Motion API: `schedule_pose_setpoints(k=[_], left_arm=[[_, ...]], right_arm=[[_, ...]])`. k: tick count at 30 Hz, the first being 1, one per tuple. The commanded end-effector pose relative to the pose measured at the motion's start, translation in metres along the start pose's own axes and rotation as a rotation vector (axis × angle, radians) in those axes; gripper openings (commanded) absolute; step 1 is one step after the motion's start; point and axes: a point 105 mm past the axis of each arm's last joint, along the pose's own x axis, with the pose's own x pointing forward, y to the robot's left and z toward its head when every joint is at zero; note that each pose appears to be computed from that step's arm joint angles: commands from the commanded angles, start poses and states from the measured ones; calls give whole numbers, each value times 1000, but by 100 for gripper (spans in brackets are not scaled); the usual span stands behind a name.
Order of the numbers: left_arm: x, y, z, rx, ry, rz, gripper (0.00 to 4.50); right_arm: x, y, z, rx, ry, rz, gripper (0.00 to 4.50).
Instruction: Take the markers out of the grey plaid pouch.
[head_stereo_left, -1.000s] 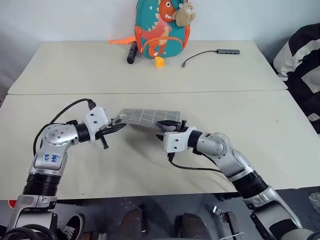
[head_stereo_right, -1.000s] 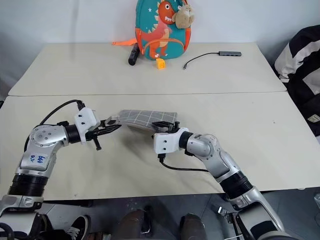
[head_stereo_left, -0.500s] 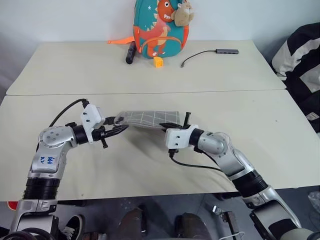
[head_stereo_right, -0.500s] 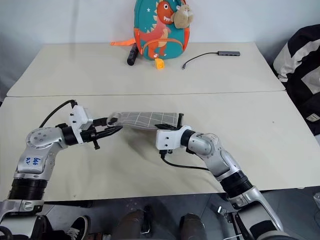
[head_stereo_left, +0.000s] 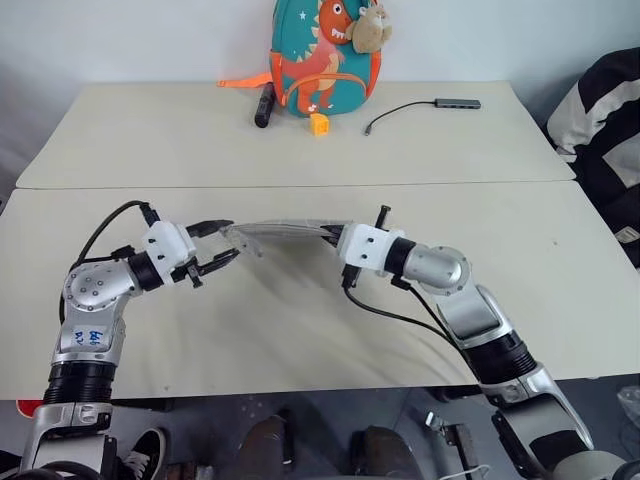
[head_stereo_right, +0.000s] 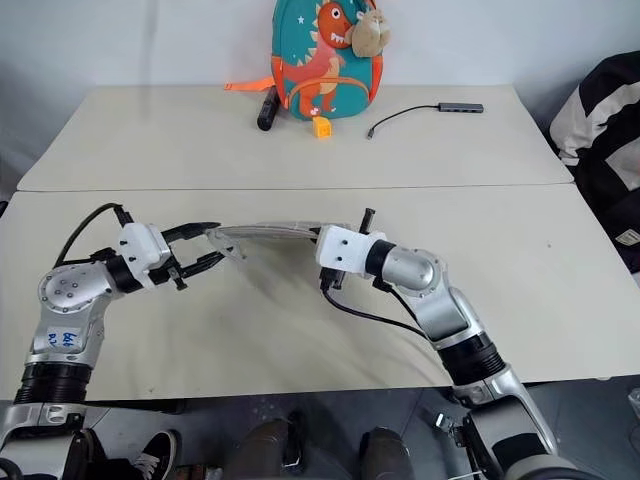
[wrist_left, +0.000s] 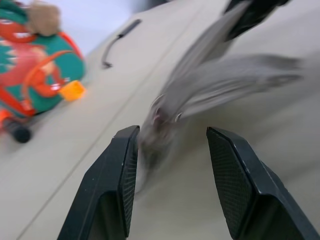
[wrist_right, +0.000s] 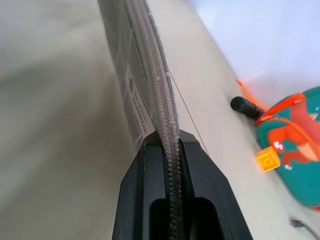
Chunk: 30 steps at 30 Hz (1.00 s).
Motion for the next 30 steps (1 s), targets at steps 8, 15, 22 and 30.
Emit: schedule_pose_setpoints(k=[8,15,22,30], left_arm=[[-1,-2,10,-23,-112,15,227],[4,-11,10,-27,-120,-40,227],[5,-25,2,-26,-103,-100,227],[8,-30,1,-60,-128,-117,173]], right_arm=[[-14,-9,18,26,-73,68,0],[-20,-1,19,31,-88,137,0],[-24,-5,27,41,-118,159,0],[-28,-4,28,74,-129,193,0]])
